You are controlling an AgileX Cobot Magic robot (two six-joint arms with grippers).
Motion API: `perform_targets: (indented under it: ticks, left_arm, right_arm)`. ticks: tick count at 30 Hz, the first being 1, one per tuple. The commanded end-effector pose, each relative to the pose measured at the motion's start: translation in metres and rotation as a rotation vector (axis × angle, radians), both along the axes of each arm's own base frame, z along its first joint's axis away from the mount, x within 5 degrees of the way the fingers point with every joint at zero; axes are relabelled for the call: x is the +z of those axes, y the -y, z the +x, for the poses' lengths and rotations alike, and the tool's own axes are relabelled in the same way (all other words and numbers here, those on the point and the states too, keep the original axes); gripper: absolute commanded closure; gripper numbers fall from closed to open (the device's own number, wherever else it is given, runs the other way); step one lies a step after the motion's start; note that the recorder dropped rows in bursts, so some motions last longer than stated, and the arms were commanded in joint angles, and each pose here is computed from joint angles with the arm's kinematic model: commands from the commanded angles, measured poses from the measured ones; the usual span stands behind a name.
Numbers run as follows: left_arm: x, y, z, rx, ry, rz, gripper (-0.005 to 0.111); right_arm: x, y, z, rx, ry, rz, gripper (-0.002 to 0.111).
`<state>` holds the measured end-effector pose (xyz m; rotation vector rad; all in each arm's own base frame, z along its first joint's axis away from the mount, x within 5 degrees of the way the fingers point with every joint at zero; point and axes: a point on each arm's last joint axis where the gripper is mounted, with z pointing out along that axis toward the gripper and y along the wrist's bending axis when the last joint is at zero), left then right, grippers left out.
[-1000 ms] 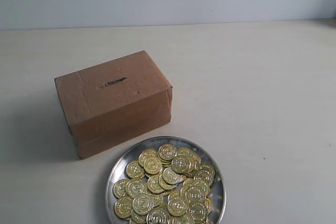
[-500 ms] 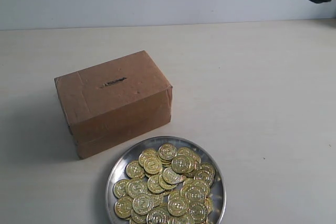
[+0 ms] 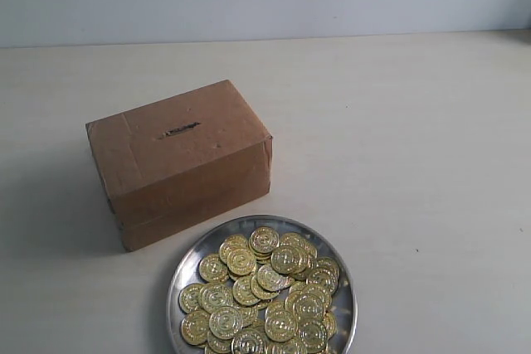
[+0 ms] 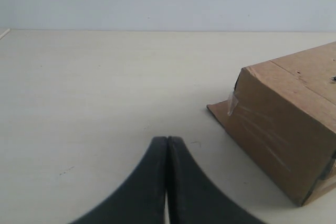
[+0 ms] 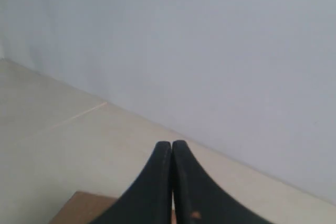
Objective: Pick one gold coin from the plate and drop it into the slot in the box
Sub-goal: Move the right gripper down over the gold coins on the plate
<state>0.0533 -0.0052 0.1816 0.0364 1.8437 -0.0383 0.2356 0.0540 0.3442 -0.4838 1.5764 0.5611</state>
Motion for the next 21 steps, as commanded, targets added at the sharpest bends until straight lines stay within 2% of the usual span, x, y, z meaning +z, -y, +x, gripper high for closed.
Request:
perform_targets:
  ticks: [1,5,8,15,21]
  left_arm:
    - [0.0,0.0,0.0,-0.003,0.012,-0.01,0.107]
    - [0.0,0.0,0.0,-0.003,0.012,-0.01,0.107]
    - [0.0,0.0,0.0,-0.003,0.012,-0.01,0.107]
    - [0.0,0.0,0.0,-0.003,0.012,-0.01,0.107]
    - [0.0,0.0,0.0,-0.003,0.012,-0.01,0.107]
  right_arm:
    - [-0.013,0.007,0.004,-0.255,-0.004,0.041,0.108]
    - [-0.034,-0.006,0.001,-0.34,-0.098,-0.154,0.108]
    - [-0.04,-0.023,-0.006,-0.29,-0.13,-0.243,0.108]
    - [-0.055,-0.053,-0.013,-0.179,-0.199,-0.304,0.108]
    - [-0.079,-0.08,-0.019,-0.065,-0.274,-0.457,0.108]
